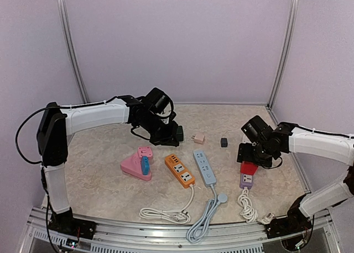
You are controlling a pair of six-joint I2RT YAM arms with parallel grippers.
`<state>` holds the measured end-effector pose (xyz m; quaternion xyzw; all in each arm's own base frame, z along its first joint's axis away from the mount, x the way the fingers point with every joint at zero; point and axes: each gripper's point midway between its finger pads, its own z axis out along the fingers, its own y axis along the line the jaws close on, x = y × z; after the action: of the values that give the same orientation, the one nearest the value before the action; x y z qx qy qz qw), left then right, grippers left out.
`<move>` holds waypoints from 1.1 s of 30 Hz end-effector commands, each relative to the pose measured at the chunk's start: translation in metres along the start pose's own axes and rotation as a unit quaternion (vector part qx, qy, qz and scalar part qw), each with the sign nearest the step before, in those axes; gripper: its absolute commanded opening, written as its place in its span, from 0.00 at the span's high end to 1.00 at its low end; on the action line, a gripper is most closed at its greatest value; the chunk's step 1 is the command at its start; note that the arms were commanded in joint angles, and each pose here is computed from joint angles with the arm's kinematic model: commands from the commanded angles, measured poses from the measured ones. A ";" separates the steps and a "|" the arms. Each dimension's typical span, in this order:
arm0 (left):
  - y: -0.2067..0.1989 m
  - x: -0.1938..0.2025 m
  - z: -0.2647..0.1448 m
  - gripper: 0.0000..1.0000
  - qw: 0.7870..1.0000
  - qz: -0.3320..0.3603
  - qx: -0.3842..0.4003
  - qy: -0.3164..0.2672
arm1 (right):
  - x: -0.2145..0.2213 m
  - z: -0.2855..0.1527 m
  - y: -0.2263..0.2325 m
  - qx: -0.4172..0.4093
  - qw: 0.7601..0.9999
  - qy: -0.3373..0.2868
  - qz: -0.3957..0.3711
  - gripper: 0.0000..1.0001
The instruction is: Pull the plug off the socket
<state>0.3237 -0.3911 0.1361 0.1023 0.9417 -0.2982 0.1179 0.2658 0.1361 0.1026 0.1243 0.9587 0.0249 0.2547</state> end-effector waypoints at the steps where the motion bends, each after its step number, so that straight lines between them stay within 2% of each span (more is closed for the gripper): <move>1: 0.000 -0.001 -0.009 1.00 1.000 0.008 0.007 -0.008 | 0.004 0.011 0.001 0.010 1.000 0.000 0.005 0.14; 7: 0.000 -0.001 -0.010 1.00 1.000 0.003 0.009 -0.011 | 0.005 0.019 -0.003 0.031 0.999 0.004 -0.015 0.35; 10: 0.000 -0.002 -0.009 1.00 1.000 -0.001 0.009 -0.011 | 0.006 0.020 -0.001 0.030 0.999 0.006 -0.027 0.42; 16: -0.001 -0.003 -0.005 1.00 1.000 -0.009 0.011 -0.012 | 0.007 0.014 0.005 0.015 0.998 0.014 -0.061 0.67; 18: -0.002 -0.003 -0.004 1.00 1.000 -0.010 0.012 -0.013 | 0.007 0.007 0.008 0.010 0.997 0.013 -0.073 0.72; 22: -0.003 -0.004 -0.003 1.00 1.000 -0.011 0.013 -0.012 | 0.011 -0.006 0.016 -0.016 0.995 0.020 -0.099 0.77; 29: -0.005 -0.005 -0.002 1.00 1.000 -0.007 0.013 -0.008 | 0.041 -0.018 0.014 -0.030 0.988 0.068 -0.138 0.80; 33: -0.008 -0.007 -0.001 1.00 1.000 -0.006 0.018 -0.007 | 0.056 -0.030 0.028 -0.083 0.978 0.092 -0.166 0.81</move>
<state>0.3246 -0.3905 0.1379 0.0915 0.9401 -0.3056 0.1201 0.2318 0.1625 0.0921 -0.0102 0.9793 0.0283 0.2000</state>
